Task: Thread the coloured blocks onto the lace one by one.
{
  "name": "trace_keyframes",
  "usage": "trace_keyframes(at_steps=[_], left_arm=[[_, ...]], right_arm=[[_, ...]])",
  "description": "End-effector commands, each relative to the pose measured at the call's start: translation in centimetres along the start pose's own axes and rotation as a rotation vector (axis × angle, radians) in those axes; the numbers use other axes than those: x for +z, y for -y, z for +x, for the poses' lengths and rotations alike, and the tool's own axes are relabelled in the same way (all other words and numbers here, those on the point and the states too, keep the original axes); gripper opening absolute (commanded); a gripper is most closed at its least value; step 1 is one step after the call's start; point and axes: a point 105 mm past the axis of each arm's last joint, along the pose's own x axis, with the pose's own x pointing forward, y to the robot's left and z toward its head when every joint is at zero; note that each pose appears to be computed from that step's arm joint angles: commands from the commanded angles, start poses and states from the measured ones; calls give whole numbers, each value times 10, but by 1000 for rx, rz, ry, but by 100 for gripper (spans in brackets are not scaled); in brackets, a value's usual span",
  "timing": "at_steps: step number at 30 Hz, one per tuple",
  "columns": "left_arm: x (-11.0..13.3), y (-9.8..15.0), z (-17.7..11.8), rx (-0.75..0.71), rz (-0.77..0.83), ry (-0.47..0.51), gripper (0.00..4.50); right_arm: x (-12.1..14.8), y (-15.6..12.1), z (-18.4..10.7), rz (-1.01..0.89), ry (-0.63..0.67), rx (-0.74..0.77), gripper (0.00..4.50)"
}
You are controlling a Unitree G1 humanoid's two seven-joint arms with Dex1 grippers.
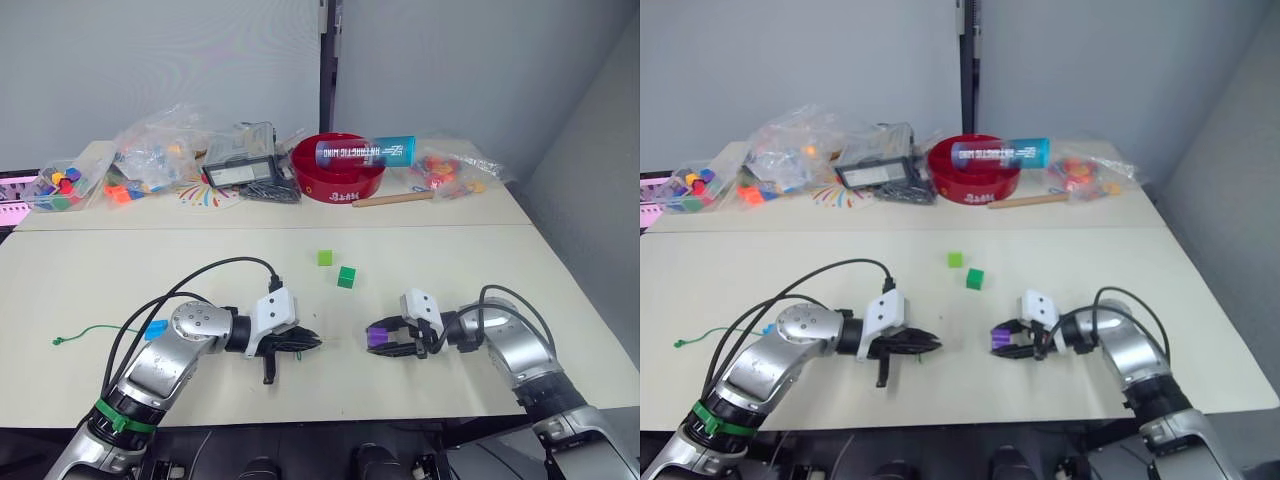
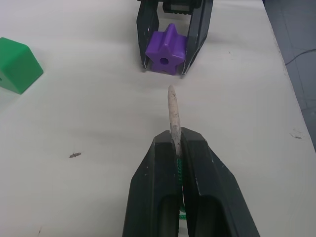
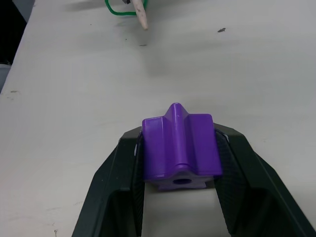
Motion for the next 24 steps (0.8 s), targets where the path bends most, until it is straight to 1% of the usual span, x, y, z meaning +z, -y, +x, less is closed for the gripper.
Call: trace_keyframes(at_steps=[1, 5, 8, 14, 19, 24], left_arm=[[5, -1, 1, -13, 50, -7, 0], [3, 0, 5, -24, 63, -17, 0], [1, 0, 8, -29, 74, -29, 0], [-4, -1, 8, -20, 75, -45, 0], [-5, -3, 13, -5, 82, -54, 0], [-3, -3, 16, 2, 82, -39, 0]], right_arm=[[20, -3, 12, 5, 56, -32, 139], [28, -8, 26, 42, 83, -66, 139], [18, -13, 32, 81, 68, -90, 139], [1, -18, 31, 122, 41, -107, 139], [2, -18, 31, 123, 41, -109, 139], [3, -18, 31, 122, 42, -104, 139]])
